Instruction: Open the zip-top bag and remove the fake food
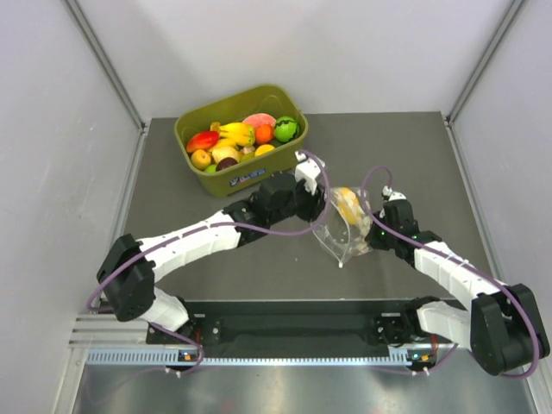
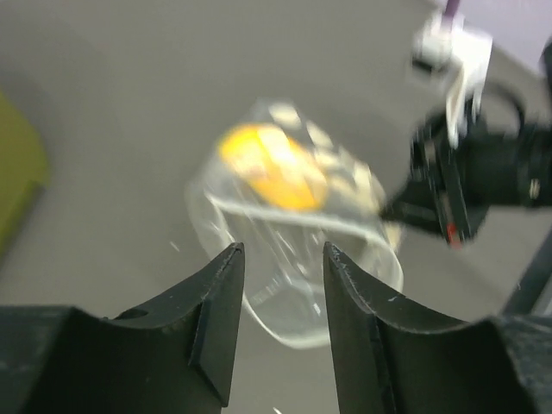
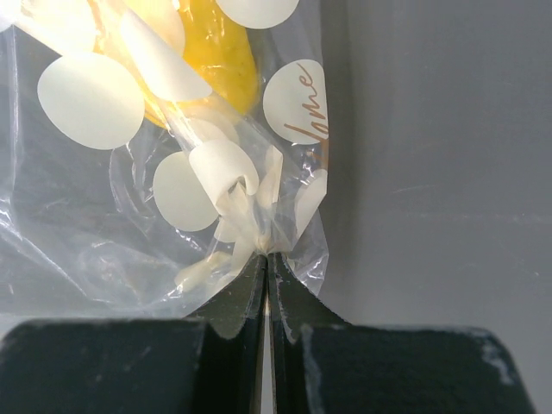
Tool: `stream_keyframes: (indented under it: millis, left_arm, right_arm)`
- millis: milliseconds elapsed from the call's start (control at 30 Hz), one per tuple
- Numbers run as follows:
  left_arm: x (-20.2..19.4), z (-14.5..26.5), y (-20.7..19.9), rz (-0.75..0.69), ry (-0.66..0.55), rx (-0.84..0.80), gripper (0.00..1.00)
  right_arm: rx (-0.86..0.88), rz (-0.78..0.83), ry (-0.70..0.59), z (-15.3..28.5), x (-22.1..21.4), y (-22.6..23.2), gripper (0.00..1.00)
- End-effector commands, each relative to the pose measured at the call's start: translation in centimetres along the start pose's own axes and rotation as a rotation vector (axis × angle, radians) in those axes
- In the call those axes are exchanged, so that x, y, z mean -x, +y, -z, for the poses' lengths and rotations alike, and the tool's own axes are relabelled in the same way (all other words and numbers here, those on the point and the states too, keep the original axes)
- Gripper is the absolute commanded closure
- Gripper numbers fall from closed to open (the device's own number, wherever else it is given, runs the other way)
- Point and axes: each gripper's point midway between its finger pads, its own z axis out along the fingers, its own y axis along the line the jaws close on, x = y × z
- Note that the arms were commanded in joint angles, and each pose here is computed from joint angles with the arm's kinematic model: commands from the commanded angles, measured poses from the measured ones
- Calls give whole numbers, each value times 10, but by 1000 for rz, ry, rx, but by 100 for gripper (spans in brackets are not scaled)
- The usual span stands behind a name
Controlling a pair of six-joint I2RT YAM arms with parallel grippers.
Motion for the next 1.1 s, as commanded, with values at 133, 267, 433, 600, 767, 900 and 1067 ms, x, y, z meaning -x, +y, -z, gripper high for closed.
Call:
stream_keyframes:
  millis: [133, 267, 433, 600, 767, 900, 1067]
  left_arm:
    - [-27, -7, -36, 129, -6, -102, 58]
    - [-43, -21, -41, 144, 17, -127, 56]
    - [-59, -51, -30, 131, 64, -57, 55]
    - [-91, -86, -11, 116, 147, 53, 53]
    - [-102, -106, 5, 94, 164, 132, 54]
    - [-106, -108, 11, 106, 167, 147, 54]
    - [-107, -103, 16, 133, 145, 153, 54]
  right_arm:
    - [13, -3, -68, 3, 27, 5, 100]
    - [12, -2, -64, 3, 24, 4, 100]
    - [13, -2, -68, 6, 25, 4, 99]
    - [-10, 5, -82, 18, 31, 0, 78]
    - [-20, 13, -154, 39, 51, 1, 30]
    - [-31, 14, -222, 49, 77, 2, 10]
    - [12, 4, -254, 30, 109, 12, 12]
